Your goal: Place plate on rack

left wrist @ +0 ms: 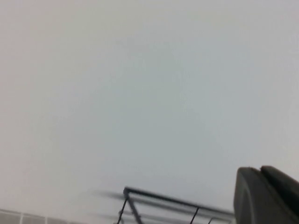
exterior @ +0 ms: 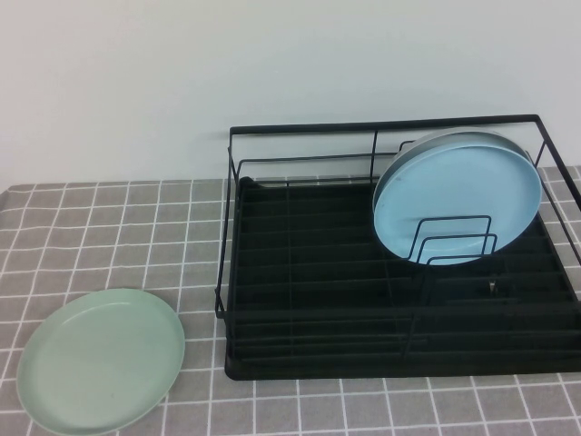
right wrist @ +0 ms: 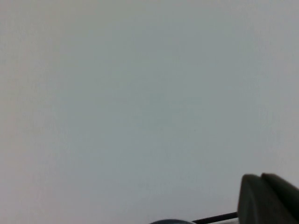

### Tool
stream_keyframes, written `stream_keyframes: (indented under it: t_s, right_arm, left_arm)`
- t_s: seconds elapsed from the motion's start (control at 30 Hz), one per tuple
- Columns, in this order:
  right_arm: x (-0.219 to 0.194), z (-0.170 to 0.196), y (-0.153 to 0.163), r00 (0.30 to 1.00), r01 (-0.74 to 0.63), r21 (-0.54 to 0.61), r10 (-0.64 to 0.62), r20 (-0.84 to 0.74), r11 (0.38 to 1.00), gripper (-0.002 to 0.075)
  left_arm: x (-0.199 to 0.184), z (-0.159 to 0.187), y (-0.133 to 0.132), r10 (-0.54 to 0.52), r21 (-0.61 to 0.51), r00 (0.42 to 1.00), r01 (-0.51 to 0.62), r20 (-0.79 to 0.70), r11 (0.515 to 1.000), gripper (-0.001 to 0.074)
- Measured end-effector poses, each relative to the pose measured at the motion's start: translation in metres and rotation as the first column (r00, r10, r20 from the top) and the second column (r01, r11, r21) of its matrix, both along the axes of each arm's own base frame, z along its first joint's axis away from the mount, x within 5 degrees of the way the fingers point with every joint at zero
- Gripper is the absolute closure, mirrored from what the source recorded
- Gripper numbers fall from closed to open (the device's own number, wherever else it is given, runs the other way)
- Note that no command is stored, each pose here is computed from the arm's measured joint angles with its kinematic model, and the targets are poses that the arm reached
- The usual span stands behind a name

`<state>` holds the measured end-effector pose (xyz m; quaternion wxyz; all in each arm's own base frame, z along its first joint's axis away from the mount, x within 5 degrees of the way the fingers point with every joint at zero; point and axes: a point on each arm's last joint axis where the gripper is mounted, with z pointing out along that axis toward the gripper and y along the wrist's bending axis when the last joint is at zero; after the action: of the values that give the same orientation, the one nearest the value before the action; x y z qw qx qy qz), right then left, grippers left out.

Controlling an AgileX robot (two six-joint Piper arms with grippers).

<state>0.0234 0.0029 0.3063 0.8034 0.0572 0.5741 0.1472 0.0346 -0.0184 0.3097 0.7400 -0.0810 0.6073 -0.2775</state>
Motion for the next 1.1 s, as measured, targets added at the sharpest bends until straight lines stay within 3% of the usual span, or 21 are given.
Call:
stream_keyframes:
  t_s: [0.2, 0.33, 0.47, 0.6, 0.77, 1.0, 1.1]
  right_arm:
    - [0.008, 0.012, 0.003, 0.989, 0.013, -0.249, -0.05, -0.141, 0.968, 0.0729]
    - [0.027, 0.017, 0.007, 0.943, -0.069, -0.385, -0.066, -0.327, 0.92, 0.0729]
    - [0.051, 0.025, 0.011, 0.861, -0.179, -0.422, -0.065, -0.504, 0.889, 0.0729]
    - [0.075, 0.033, 0.019, 0.79, -0.277, -0.363, -0.004, -0.613, 0.89, 0.0729]
    - [0.108, 0.035, 0.043, 0.667, -0.476, -0.228, 0.18, -0.723, 0.849, 0.0729]
    - [0.134, 0.024, 0.078, 0.517, -0.716, -0.059, 0.473, -0.713, 0.695, 0.0729]
    - [0.14, 0.022, 0.089, 0.464, -0.799, -0.044, 0.57, -0.678, 0.599, 0.0729]
  left_arm:
    - [0.026, 0.024, -0.007, -0.023, 0.229, 0.994, 0.048, -0.11, 0.972, 0.0735]
    - [0.051, 0.034, -0.009, -0.029, 0.262, 0.98, 0.082, -0.198, 0.962, 0.0735]
    - [0.072, 0.032, -0.01, -0.026, 0.29, 0.961, 0.108, -0.275, 0.951, 0.0735]
    - [0.087, 0.028, -0.008, 0.022, 0.383, 0.945, 0.112, -0.326, 0.917, 0.0735]
    - [0.105, 0.028, -0.004, 0.08, 0.429, 0.897, 0.128, -0.434, 0.894, 0.0735]
    - [0.133, 0.031, 0.007, 0.224, 0.576, 0.806, 0.169, -0.548, 0.8, 0.0735]
    - [0.144, 0.026, 0.012, 0.283, 0.6, 0.761, 0.17, -0.583, 0.782, 0.0734]
